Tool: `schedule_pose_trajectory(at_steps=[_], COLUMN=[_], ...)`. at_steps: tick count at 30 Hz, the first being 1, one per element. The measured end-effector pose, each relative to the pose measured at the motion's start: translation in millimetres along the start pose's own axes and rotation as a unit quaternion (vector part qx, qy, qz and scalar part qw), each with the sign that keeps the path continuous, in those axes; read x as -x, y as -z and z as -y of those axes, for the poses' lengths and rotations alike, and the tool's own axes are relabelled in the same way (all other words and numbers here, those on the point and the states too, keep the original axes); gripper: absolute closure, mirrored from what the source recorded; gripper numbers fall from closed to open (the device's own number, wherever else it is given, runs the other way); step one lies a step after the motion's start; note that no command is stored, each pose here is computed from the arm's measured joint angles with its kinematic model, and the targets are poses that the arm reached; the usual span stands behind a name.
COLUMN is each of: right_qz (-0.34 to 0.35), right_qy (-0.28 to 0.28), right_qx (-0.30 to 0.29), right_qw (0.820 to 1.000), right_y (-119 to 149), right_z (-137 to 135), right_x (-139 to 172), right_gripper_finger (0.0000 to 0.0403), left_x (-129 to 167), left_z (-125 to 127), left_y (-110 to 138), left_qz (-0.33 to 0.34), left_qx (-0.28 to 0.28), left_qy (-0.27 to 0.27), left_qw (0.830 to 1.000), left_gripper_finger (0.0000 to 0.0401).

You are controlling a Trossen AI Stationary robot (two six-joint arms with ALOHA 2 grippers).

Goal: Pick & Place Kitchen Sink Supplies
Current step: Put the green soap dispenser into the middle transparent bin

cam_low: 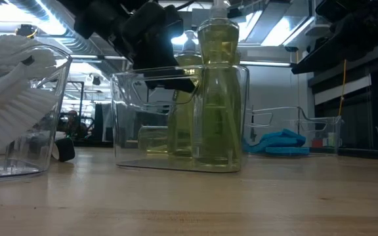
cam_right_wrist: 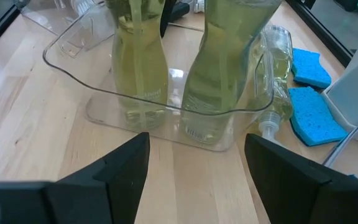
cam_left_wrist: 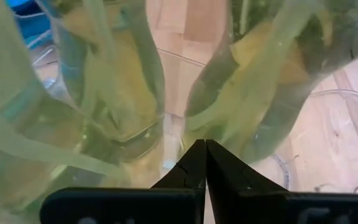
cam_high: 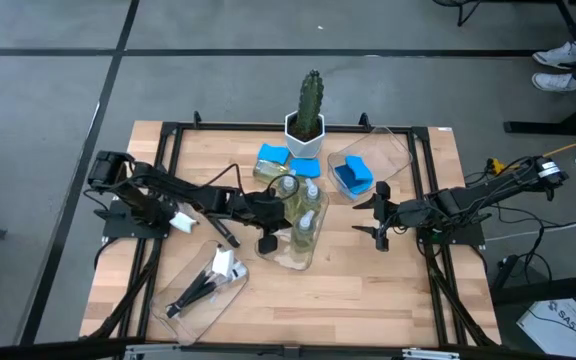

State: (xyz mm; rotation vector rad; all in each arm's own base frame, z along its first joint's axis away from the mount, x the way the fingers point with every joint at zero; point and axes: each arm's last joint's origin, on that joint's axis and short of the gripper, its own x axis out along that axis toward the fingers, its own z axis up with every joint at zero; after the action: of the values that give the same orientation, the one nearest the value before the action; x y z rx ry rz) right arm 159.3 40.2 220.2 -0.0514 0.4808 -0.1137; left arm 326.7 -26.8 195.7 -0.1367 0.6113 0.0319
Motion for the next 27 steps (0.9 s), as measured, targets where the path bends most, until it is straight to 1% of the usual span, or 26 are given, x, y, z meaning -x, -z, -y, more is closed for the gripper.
schedule_pose_trajectory(at_steps=[2, 5, 9, 14, 16, 18, 20, 24, 27], right_qz=[0.000, -0.001, -0.001, 0.000, 0.000, 0.000, 0.000, 0.000, 0.000], right_qy=[0.000, 0.000, 0.000, 0.000, 0.000, 0.000, 0.000, 0.000, 0.000], right_qx=[0.001, 0.002, 0.002, 0.004, 0.004, 0.004, 0.004, 0.005, 0.005], right_qw=[1.000, 1.000, 1.000, 1.000, 1.000, 1.000, 1.000, 1.000, 1.000], right_y=[0.0, 0.2, 0.2, 0.0, 0.0, -0.1, -0.1, -0.1, -0.1], right_z=[0.0, 0.0, 0.1, 0.0, 0.0, 0.0, 0.0, 0.0, 0.0], right_x=[0.0, 0.0, 0.0, 0.1, 0.0, 0.0, 0.1, 0.0, 0.0], right_gripper_finger=[0.0141, 0.0141, 0.0141, 0.0141, 0.0141, 0.0141, 0.0141, 0.0141, 0.0141], left_x=[2.8, 10.6, 24.2, 42.5, 48.2, 52.3, 54.4, 58.9, 63.0], left_z=[-1.0, -2.9, -6.3, -10.7, -15.0, -23.6, -37.9, -69.9, -91.1], left_y=[-1.0, -3.0, -4.6, -9.4, -11.3, -12.4, -9.8, -2.2, -0.8], left_qz=[-0.001, -0.003, -0.012, -0.010, -0.008, -0.012, -0.035, -0.084, -0.093], left_qx=[0.001, 0.000, -0.003, -0.033, -0.034, -0.023, 0.000, 0.051, 0.076], left_qy=[-0.006, -0.029, -0.080, -0.131, -0.150, -0.166, -0.185, -0.224, -0.253], left_qw=[1.000, 1.000, 0.997, 0.991, 0.988, 0.986, 0.982, 0.970, 0.960], left_gripper_finger=[0.0400, 0.0399, 0.0400, 0.0399, 0.0399, 0.0400, 0.0399, 0.0400, 0.0399])
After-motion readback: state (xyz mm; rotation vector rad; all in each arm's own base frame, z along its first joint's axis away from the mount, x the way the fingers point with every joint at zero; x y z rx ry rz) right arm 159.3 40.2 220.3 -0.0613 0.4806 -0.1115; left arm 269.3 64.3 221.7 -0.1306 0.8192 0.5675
